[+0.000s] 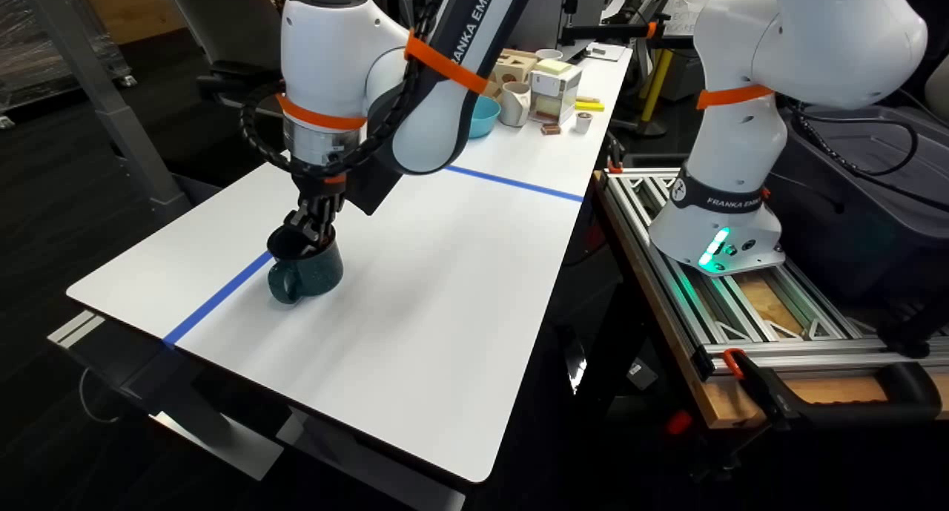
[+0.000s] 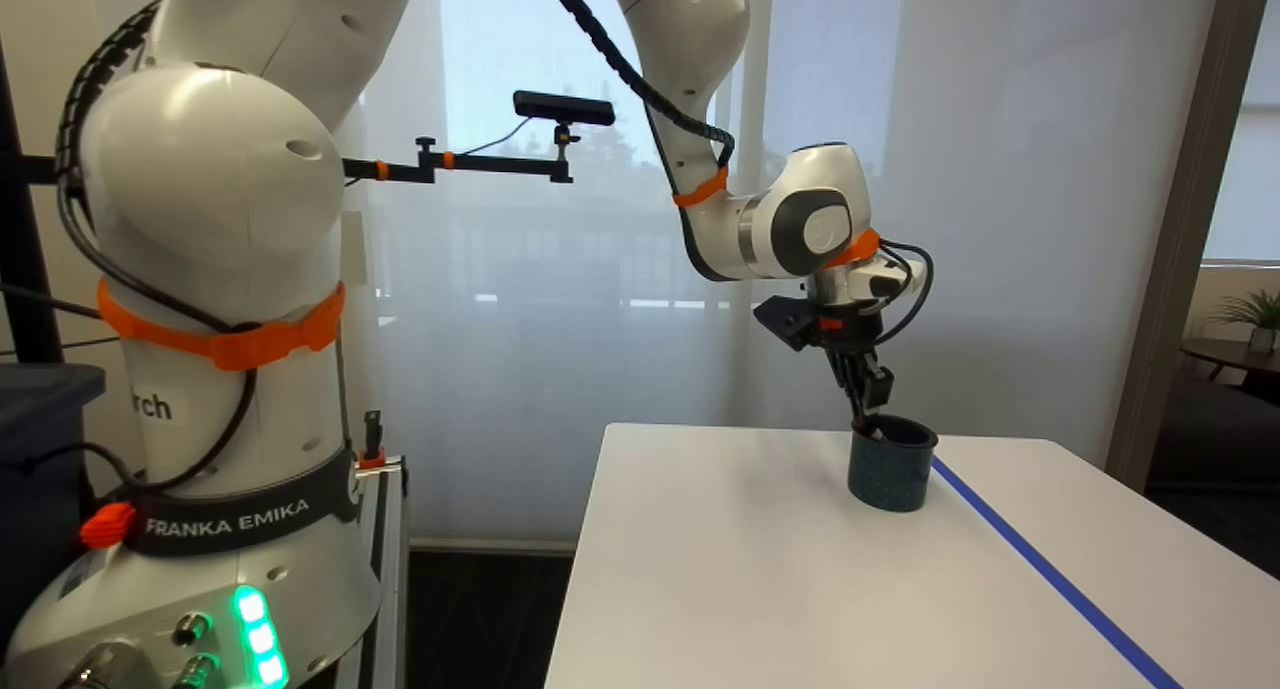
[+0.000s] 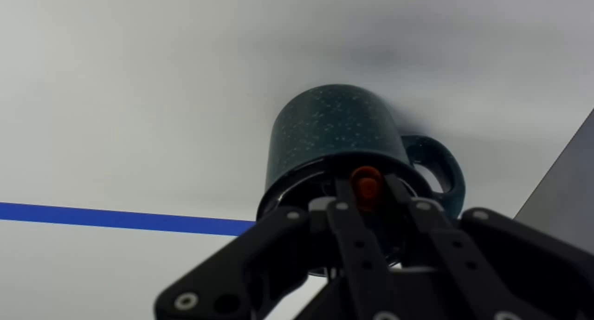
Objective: Remove the marker from the mug and put it on the table inside the border
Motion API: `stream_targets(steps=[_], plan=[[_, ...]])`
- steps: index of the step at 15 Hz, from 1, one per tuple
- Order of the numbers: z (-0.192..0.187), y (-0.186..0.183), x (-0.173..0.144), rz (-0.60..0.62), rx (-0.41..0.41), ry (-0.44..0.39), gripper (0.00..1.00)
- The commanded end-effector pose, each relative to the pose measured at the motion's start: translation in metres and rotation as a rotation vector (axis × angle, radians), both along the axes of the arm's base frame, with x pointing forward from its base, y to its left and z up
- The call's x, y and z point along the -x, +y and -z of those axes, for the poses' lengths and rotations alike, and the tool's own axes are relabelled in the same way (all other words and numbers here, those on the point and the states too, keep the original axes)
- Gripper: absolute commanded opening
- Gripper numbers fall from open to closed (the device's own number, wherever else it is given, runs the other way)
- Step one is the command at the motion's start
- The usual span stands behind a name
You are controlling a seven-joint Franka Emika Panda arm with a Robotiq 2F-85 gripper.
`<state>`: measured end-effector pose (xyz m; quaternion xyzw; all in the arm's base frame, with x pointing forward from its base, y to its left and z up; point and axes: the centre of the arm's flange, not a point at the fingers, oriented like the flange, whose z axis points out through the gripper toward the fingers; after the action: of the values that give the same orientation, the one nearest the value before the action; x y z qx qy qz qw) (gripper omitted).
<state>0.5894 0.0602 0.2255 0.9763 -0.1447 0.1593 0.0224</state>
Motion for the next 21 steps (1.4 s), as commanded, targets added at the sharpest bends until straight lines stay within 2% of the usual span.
stream_targets(steps=[1, 7, 11, 14, 17, 21], plan=[[-0.008, 0.01, 0.0, 0.002, 0.003, -0.031, 0.05], [-0.061, 0.002, 0.023, -0.014, -0.022, -0.068, 0.05], [-0.096, -0.012, 0.057, -0.032, -0.033, -0.103, 0.05], [-0.112, -0.035, 0.077, -0.035, 0.001, -0.143, 0.05], [-0.119, -0.067, 0.087, -0.033, 0.059, -0.18, 0.05], [-0.095, -0.1, 0.091, -0.009, 0.098, -0.199, 0.05]])
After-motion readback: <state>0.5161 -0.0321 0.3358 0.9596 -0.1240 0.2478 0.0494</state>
